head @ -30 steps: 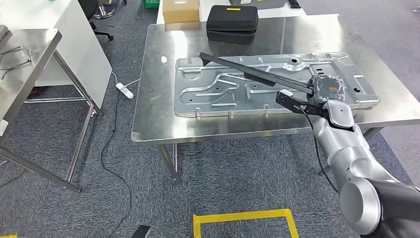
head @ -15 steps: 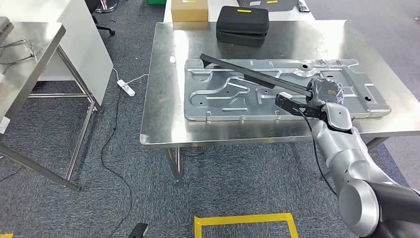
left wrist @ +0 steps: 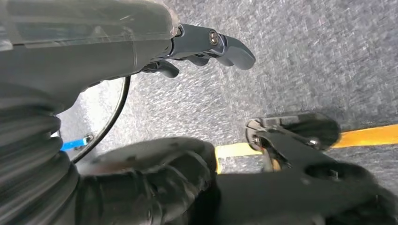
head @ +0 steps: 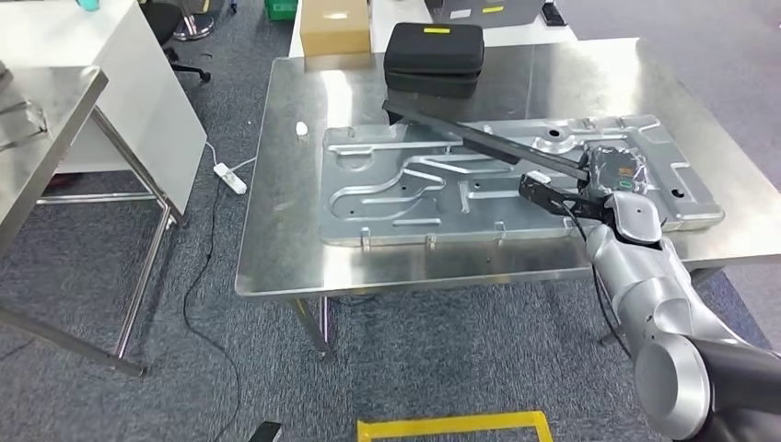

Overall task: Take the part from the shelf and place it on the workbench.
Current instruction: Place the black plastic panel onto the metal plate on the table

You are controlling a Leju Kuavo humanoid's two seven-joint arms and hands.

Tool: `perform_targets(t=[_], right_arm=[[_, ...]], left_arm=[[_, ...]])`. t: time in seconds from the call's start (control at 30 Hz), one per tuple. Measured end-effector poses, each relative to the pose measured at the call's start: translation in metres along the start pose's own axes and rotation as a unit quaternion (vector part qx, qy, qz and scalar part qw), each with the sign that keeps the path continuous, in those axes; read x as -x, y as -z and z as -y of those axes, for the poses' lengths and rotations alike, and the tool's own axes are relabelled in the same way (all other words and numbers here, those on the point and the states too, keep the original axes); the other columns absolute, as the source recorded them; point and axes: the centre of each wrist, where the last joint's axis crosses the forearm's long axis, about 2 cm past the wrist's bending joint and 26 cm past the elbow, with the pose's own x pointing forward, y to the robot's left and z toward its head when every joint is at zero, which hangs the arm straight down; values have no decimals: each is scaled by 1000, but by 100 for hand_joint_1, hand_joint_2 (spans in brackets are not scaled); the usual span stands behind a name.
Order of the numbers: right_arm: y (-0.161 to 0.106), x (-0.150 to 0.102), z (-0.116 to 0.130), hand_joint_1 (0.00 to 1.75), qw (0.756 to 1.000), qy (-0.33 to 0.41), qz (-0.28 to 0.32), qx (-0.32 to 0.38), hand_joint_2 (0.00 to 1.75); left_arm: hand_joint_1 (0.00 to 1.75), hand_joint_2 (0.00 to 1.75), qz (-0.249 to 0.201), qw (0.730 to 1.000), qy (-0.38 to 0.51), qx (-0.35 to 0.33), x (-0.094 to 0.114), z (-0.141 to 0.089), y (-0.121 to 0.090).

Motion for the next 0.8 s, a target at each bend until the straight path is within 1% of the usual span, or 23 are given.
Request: perform_targets(t=[0.13,0.33,0.4,0.5,0.57,0.67,0.8], right_arm=[[-1,0,-1,175,1000,-5,-2,-1,175],[-6,0,-11,175,1000,-5,-20,-8,175],[-11,-1,-19,175,1000,-5,-21,-14,175],[-27,-6,-44,175,999,-9,-22,-24,175],[-33,-9,-53,175,999,-11,-20,-26,175],[-37,-13,-58,175,999,-10,-17,-29,175],[-38,-16,-60,175,999,-9,-15,-27,175]], left_arm=[[0,175,3,1000,-1,-7,-1,-3,0],[0,175,16,1000,7,-2,-7,-4,1],[0,175,20,1000,12,2,-10,-3,1],[0,175,25,1000,16,9,-11,0,0],[0,175,28,999,17,13,-12,1,0],[0,175,33,999,21,13,-16,3,0],[0,175,34,999,21,11,-17,3,0]])
